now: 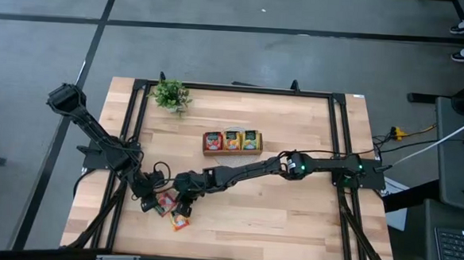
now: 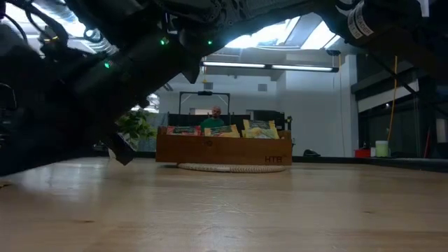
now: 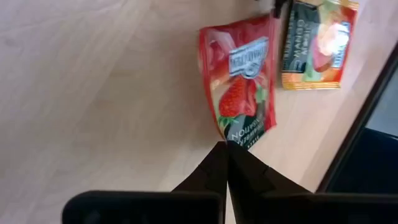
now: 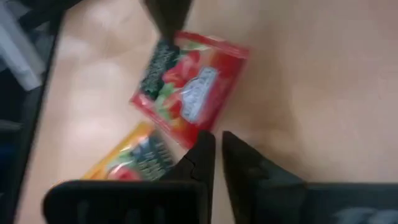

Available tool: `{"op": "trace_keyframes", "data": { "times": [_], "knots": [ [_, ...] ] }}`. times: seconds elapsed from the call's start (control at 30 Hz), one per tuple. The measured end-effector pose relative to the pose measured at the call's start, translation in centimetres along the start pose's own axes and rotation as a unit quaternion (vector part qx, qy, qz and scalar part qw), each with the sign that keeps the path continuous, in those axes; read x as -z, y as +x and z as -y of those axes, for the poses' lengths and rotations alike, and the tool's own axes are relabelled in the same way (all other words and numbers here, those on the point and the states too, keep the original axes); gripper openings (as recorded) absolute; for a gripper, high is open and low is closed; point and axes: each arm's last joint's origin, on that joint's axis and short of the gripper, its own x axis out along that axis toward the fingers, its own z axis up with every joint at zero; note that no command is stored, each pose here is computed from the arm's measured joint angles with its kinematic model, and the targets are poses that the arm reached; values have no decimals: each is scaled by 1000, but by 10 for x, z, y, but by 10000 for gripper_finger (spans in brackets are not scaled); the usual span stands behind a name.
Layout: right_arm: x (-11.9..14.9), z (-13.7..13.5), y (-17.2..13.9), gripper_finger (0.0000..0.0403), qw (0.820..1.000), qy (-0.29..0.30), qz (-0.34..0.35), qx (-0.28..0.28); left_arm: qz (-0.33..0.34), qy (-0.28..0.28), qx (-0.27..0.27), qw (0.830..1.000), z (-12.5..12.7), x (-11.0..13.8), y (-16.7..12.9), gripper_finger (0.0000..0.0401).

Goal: Pick & Place Tea
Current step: Put the red tea bag into the left section of the wooden organizer

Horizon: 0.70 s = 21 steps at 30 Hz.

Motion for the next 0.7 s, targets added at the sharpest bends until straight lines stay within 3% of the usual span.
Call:
{"op": "trace_keyframes", "data": {
  "times": [0.2, 0.7],
  "knots": [
    [-19, -18, -26, 77, 999, -10, -12, -47, 10, 10, 23, 1000, 3, 0, -6, 2],
    [-65, -57, -123, 128, 998, -24, -8, -51, 100, 71, 128, 984, 20, -5, -29, 2]
  ]
}}
